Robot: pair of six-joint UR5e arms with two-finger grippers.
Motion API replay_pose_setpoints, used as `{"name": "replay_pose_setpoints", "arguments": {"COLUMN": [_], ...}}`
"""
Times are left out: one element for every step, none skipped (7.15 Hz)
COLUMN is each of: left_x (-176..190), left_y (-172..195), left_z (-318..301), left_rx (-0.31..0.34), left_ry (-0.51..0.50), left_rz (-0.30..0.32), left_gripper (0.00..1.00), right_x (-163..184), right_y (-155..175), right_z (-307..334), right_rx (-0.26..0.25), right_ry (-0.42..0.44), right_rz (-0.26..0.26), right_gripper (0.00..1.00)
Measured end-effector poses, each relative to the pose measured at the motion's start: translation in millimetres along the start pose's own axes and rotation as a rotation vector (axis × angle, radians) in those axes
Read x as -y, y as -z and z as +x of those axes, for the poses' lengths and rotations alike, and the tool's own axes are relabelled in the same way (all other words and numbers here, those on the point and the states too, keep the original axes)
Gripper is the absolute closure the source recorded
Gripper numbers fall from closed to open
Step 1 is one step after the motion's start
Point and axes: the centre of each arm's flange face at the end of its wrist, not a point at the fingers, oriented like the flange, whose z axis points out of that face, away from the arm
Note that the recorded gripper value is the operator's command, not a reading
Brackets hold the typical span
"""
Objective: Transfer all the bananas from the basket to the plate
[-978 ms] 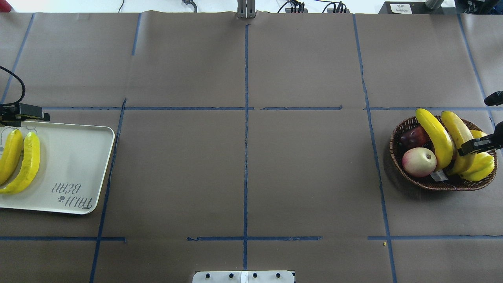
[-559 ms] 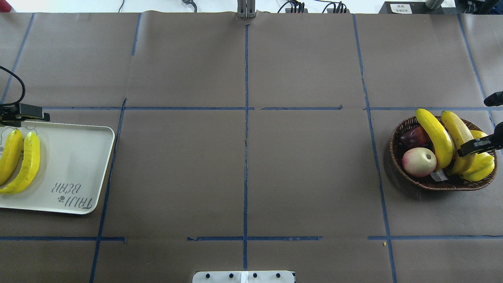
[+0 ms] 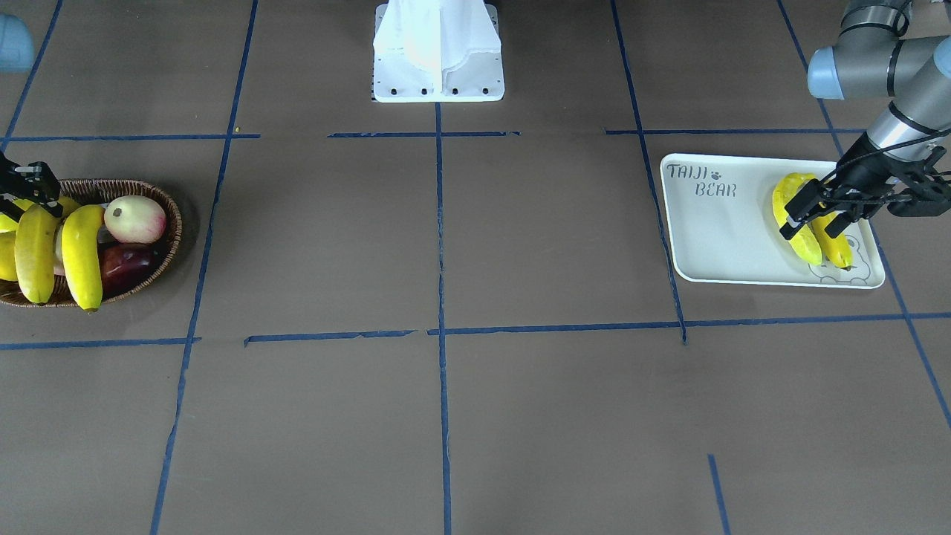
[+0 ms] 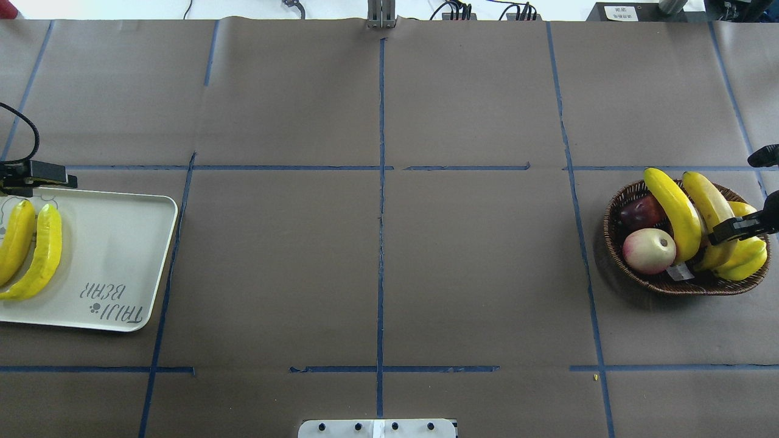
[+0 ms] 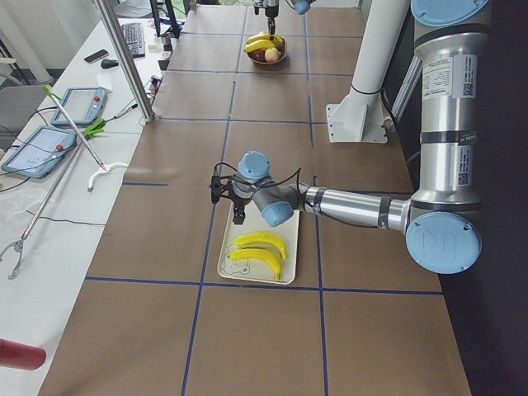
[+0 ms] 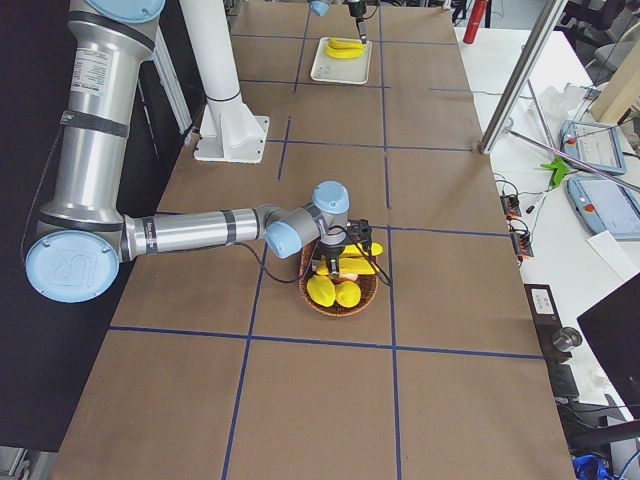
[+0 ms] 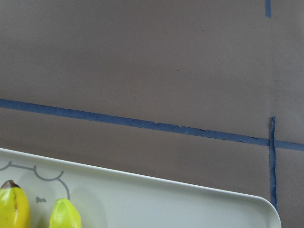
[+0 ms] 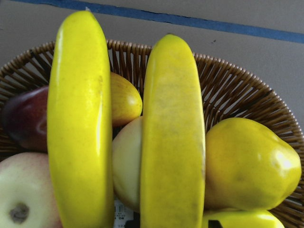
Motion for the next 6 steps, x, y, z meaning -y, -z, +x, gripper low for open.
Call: {"name": "replay_pose_setpoints", "arguments": {"left_x": [-1,-2,-3,-3,-3,-3], "left_y": [-2,-3,-4,-5,-5,-5], "left_z": [1,2,3,3,3,4], "left_rx": [0.000,0.000,0.000,0.000,0.000,-0.002], "left_ry": [-0.002,-0.005,-0.006,-0.006,-0.007,-0.008], "left_rz": [-0.003,-0.007,-0.009,-0.009,-0.009,-0.009], "left_gripper": [0.00,0.00,0.00,0.00,0.00,0.00], "right_x": [0,0,1,3,7,10], "right_y": [-1,0,3,14,35,68], "right_z": [1,0,-1,-3,-2,2], "right_rx": [0.001,0.002,0.004,0.010,0.023,0.061], "right_ry": [0.000,0.001,0.004,0.005,-0.005,-0.024], "right_rz": [-0.001,0.000,0.009,0.031,0.069,0.118], "right_gripper": [0.95,0.99,0.99,0.99,0.99,0.99]}}
